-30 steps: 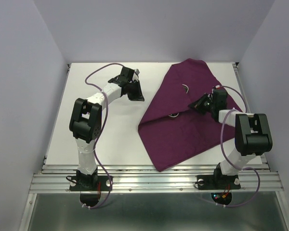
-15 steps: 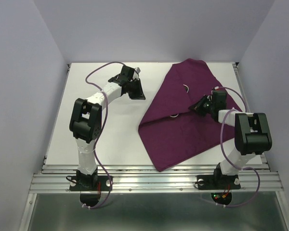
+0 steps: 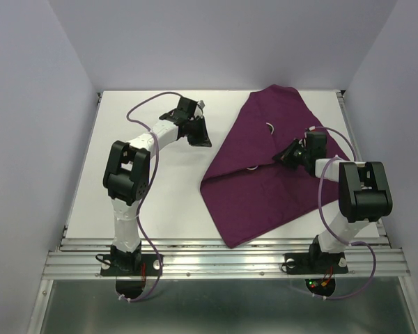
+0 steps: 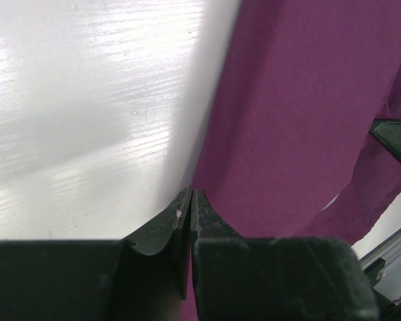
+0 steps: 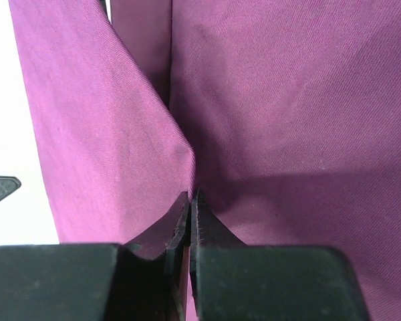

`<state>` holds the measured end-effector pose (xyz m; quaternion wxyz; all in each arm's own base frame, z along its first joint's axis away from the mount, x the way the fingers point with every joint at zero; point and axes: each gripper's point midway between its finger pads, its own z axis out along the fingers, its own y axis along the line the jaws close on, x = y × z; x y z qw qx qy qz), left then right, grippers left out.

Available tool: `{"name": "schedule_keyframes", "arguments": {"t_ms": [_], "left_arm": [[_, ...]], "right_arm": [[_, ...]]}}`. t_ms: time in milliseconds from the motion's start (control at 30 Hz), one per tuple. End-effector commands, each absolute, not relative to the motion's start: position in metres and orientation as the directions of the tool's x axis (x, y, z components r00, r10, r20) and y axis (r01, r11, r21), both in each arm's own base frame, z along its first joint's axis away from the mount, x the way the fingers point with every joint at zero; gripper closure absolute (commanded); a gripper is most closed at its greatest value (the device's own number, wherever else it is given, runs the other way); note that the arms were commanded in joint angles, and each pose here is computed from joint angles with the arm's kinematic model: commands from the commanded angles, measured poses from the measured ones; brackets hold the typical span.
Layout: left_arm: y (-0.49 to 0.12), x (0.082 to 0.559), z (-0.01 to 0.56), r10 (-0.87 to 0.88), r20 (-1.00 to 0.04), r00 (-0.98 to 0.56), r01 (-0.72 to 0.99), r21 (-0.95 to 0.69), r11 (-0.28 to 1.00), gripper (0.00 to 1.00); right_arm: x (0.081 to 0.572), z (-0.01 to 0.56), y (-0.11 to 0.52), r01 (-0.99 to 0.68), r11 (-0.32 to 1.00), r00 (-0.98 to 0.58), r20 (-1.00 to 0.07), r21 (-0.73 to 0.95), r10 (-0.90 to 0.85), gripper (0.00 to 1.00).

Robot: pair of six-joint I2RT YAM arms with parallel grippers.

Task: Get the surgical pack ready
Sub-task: Pack the surgical kit at the center of the board.

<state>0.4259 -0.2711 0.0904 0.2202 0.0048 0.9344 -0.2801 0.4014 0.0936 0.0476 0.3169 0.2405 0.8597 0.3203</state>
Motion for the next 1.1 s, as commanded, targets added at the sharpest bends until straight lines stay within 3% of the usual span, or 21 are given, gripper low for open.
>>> {"name": "schedule_keyframes", "arguments": {"t_ms": [0, 400, 533, 667, 900, 1067], "left_arm": [[-0.276, 0.433, 0.117, -0.126, -0.466, -0.876, 0.164, -0.532, 0.831, 0.86], [-0.269, 0.435, 0.124, -0.127, -0.489, -0.863, 0.158, -0.500, 0.852, 0.86], [-0.266, 0.437, 0.130, -0.127, -0.504, -0.854, 0.158, -0.484, 0.861, 0.86], [-0.264, 0.439, 0.132, -0.126, -0.511, -0.850, 0.156, -0.473, 0.867, 0.86], [-0.264, 0.447, 0.143, -0.128, -0.529, -0.839, 0.157, -0.460, 0.874, 0.86], [-0.255, 0.458, 0.163, -0.146, -0.577, -0.803, 0.140, -0.421, 0.896, 0.86]], "right_arm": [[0.403, 0.042, 0.089, 0.209, 0.702, -0.685, -0.410, 0.681, 0.602, 0.99], [0.400, 0.036, 0.084, 0.222, 0.723, -0.686, -0.423, 0.654, 0.593, 0.89], [0.399, 0.033, 0.078, 0.245, 0.740, -0.683, -0.431, 0.626, 0.590, 0.79], [0.398, 0.038, 0.066, 0.266, 0.775, -0.666, -0.472, 0.573, 0.578, 0.61], [0.393, 0.060, 0.045, 0.294, 0.823, -0.626, -0.553, 0.487, 0.550, 0.47], [0.393, 0.082, 0.033, 0.307, 0.840, -0.583, -0.609, 0.448, 0.538, 0.25]]}}
